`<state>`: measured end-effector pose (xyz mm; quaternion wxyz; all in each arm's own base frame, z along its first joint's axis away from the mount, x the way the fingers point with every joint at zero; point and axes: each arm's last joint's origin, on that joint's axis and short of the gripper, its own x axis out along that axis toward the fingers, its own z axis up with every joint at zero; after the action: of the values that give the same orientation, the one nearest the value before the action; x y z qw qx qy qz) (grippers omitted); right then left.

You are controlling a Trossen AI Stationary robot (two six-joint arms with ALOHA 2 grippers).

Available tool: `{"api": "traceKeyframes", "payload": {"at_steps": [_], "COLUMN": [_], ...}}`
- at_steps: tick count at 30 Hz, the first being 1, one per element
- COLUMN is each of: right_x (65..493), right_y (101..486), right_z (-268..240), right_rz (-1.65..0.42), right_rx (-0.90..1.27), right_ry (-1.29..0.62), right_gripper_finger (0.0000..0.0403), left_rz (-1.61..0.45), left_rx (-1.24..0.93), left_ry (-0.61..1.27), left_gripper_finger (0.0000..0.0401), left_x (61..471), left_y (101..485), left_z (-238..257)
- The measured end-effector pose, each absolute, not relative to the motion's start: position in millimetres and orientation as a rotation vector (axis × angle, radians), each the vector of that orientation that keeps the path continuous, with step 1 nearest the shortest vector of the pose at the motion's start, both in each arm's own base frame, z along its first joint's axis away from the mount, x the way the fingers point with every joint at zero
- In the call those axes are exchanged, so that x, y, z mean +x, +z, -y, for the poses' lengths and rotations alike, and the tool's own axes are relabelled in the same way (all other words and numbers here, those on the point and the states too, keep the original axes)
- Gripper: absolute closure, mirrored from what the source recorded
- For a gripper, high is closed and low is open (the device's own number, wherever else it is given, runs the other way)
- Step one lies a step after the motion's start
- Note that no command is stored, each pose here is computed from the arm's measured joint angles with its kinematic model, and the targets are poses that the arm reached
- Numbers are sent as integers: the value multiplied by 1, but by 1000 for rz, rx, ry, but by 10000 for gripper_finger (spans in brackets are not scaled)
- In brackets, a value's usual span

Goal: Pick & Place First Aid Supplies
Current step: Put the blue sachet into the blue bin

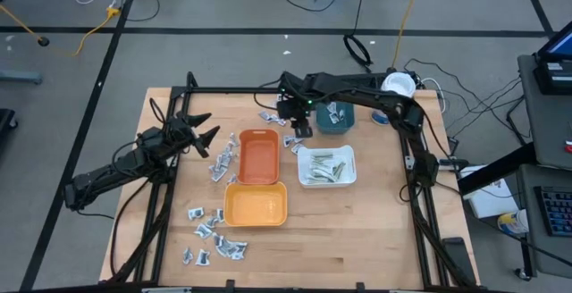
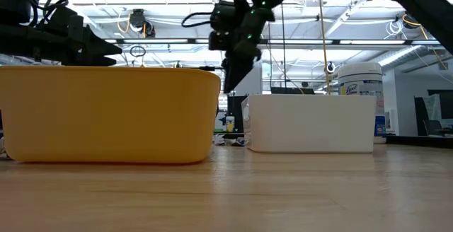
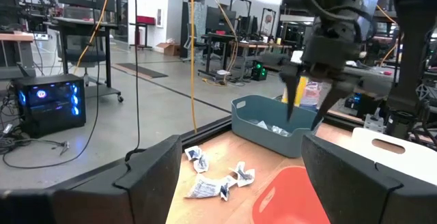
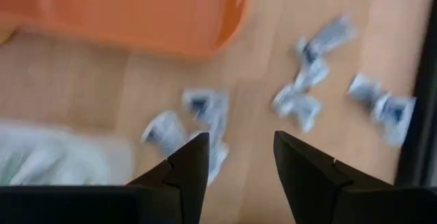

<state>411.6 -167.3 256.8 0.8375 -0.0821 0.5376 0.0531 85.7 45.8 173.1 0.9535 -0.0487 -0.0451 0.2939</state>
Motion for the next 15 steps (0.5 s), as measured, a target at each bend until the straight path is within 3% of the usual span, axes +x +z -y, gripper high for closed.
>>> {"api": "traceKeyframes", "payload": {"at_steps": [15], "right_x": [439], "right_y": [186], "right_z": [168], "right_rz": [-1231], "right_rx": [-32], "right_ry": [76], "right_gripper_finger": [245], "left_rz": [92], "left_rx": [-99], "left_ry": [598], "left_gripper_finger": [93], "left_x": [86], "left_y": [173], "left_z": [-46]}}
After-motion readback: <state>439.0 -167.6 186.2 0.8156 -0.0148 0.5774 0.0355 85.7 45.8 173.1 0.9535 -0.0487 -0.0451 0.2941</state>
